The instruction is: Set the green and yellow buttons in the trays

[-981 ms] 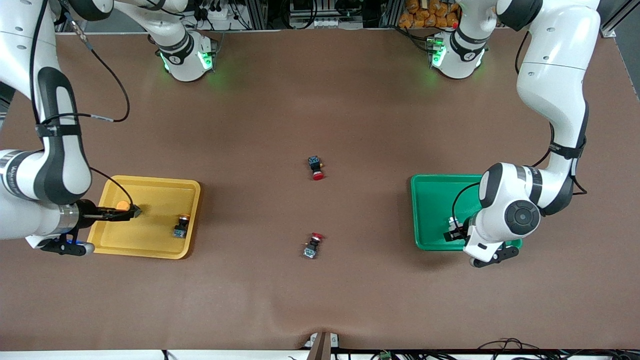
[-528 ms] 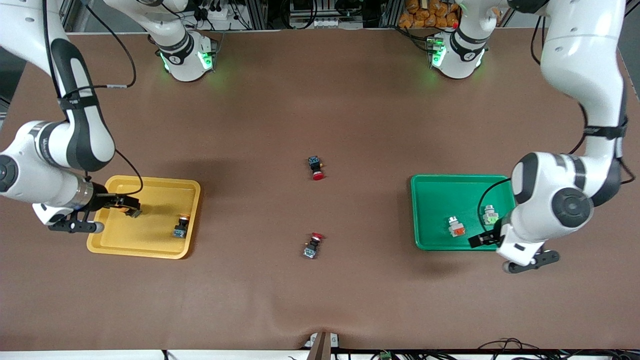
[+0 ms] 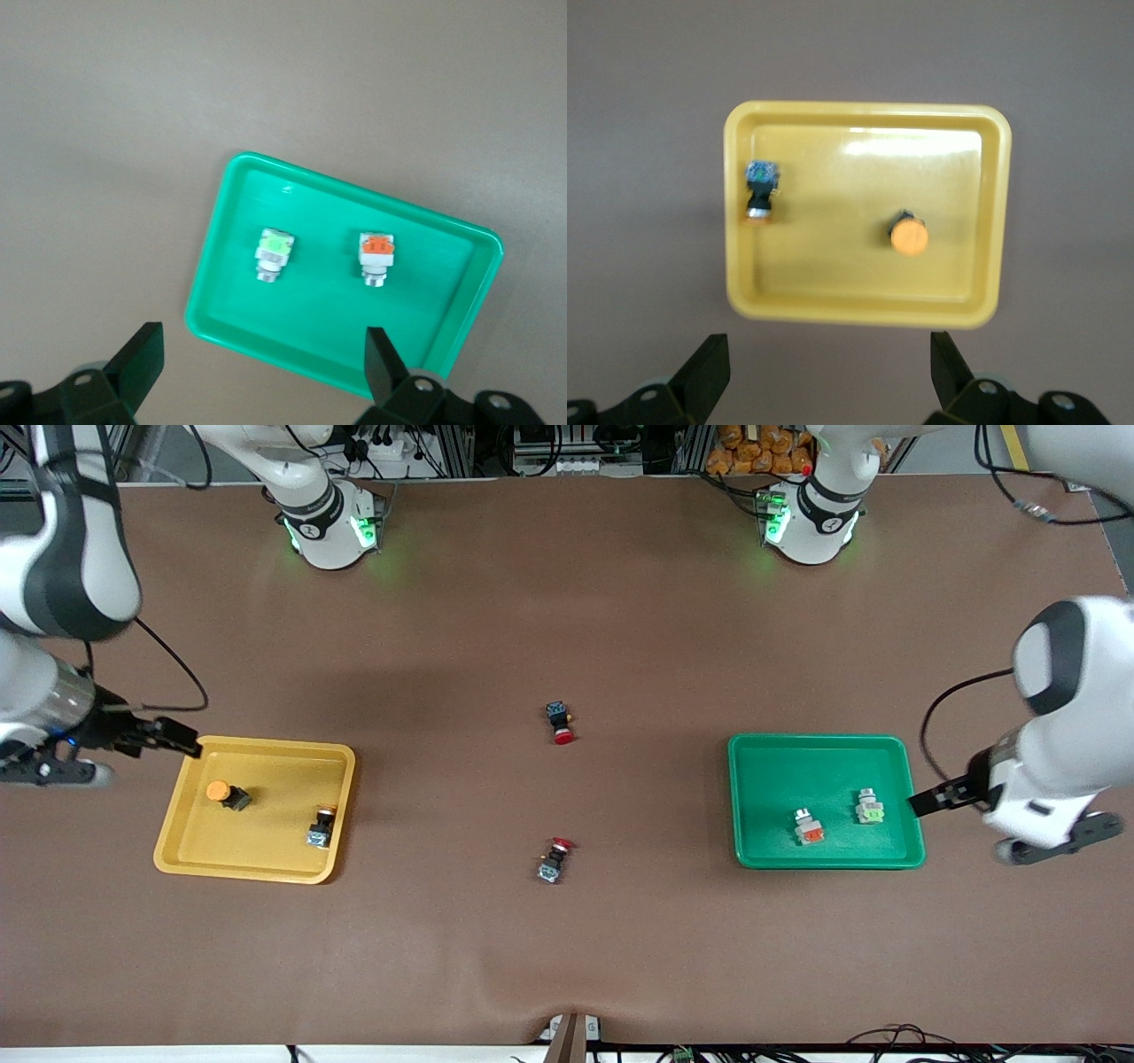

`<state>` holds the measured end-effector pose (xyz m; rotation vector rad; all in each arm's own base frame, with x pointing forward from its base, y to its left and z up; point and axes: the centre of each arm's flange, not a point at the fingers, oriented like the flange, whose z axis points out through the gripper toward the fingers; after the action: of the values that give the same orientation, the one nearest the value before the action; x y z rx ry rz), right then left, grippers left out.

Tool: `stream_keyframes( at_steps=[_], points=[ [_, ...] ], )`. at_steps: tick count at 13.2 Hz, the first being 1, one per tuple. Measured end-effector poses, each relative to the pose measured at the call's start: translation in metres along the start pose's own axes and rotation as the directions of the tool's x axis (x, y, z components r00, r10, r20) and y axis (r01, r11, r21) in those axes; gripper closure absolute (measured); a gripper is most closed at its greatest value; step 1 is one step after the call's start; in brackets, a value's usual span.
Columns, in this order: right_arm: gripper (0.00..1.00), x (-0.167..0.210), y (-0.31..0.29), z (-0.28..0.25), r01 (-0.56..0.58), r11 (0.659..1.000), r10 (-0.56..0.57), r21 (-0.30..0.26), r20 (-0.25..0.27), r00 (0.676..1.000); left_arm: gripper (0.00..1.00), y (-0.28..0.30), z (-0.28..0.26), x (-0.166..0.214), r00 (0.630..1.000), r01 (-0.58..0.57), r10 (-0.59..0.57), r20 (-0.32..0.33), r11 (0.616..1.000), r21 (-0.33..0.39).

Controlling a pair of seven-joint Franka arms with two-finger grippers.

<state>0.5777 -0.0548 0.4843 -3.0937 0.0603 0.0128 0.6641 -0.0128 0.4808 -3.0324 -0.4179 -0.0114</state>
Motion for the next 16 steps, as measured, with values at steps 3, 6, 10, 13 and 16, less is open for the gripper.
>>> stream_keyframes(
  at_steps=[3,6,10,13,16],
  points=[
    [0.00,-0.027,-0.005,-0.059,-0.006,1.000,0.006,0.005,0.018,1.000,0.00,-0.013,-0.040,-0.019,0.999,-0.037,0.037,-0.011,0.999,0.005],
    [0.00,-0.037,-0.008,-0.104,-0.005,1.000,0.005,0.006,0.017,1.000,0.00,-0.016,-0.060,-0.038,0.997,-0.077,0.078,-0.028,0.997,0.009],
    [0.00,-0.041,-0.015,-0.132,-0.019,1.000,0.019,0.006,0.015,1.000,0.00,-0.025,-0.089,-0.057,0.992,-0.108,0.109,-0.065,0.994,0.012],
    [0.00,-0.050,-0.039,-0.137,-0.024,1.000,0.024,0.004,0.043,0.999,0.00,-0.035,-0.116,-0.060,0.981,-0.166,0.167,-0.099,0.986,0.015],
    [0.00,-0.052,-0.046,-0.141,-0.021,1.000,0.021,0.004,0.040,0.999,0.00,-0.035,-0.131,-0.064,0.974,-0.197,0.198,-0.106,0.980,0.017]
  ],
)
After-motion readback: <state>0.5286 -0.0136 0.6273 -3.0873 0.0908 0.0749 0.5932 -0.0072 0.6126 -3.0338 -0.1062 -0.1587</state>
